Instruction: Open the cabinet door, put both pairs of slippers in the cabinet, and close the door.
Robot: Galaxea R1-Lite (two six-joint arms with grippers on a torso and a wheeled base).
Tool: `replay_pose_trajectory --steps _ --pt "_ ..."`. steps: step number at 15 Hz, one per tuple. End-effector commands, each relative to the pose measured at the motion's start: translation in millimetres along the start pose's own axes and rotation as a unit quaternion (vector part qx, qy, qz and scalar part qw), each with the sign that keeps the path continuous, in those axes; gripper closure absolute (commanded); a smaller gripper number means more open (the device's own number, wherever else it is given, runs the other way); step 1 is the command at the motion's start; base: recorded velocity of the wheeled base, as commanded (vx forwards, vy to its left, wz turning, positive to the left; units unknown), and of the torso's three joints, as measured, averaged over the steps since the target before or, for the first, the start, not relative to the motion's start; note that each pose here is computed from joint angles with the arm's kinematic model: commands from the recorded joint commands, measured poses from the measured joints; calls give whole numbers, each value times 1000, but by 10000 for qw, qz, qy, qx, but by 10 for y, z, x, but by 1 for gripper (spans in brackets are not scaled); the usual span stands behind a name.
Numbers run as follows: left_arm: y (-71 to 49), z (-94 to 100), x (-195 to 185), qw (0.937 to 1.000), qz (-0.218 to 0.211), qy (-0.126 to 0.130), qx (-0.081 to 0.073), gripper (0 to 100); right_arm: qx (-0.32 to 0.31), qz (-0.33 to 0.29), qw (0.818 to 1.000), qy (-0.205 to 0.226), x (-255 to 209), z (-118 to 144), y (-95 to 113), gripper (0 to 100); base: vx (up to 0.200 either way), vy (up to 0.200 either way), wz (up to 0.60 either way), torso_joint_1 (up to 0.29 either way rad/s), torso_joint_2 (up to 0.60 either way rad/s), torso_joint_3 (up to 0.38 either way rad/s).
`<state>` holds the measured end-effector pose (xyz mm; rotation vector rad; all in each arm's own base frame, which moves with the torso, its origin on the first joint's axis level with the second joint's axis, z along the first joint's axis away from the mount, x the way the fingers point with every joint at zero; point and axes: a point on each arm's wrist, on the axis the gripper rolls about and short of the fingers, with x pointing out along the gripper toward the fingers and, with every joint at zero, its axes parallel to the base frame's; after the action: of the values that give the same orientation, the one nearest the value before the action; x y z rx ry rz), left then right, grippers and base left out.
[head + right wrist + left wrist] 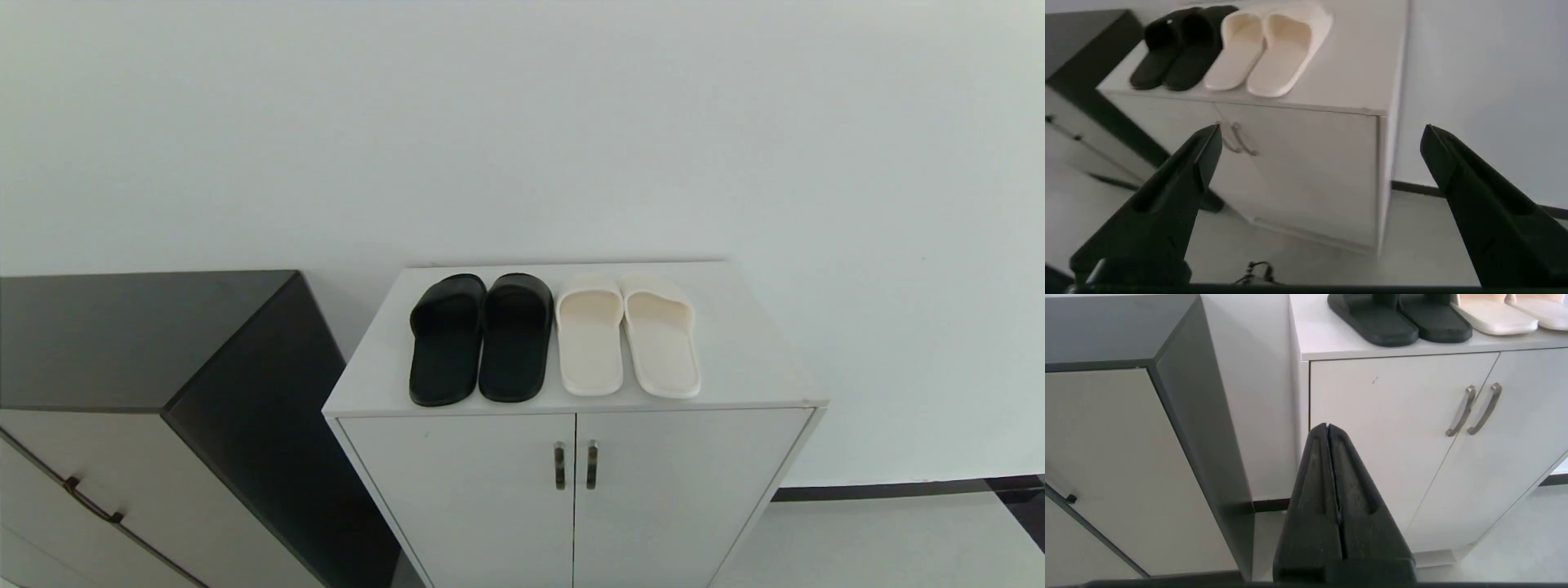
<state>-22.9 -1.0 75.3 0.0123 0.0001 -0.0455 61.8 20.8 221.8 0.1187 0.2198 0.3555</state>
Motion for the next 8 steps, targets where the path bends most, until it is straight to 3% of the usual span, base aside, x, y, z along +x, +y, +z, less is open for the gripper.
replay_pose_trajectory --steps 1,4,8 --pt "0 0 1 10000 -3 6 -1 100 191 512 9963 669 735 287 449 0 0 0 0 0 0 0" --pt "0 0 1 10000 -3 6 -1 100 16 400 9959 816 1276 343 908 0 0 0 0 0 0 0" --pt "0 0 1 10000 -3 6 -1 100 -117 -175 9978 631 2007 238 1312 0 0 0 0 0 0 0"
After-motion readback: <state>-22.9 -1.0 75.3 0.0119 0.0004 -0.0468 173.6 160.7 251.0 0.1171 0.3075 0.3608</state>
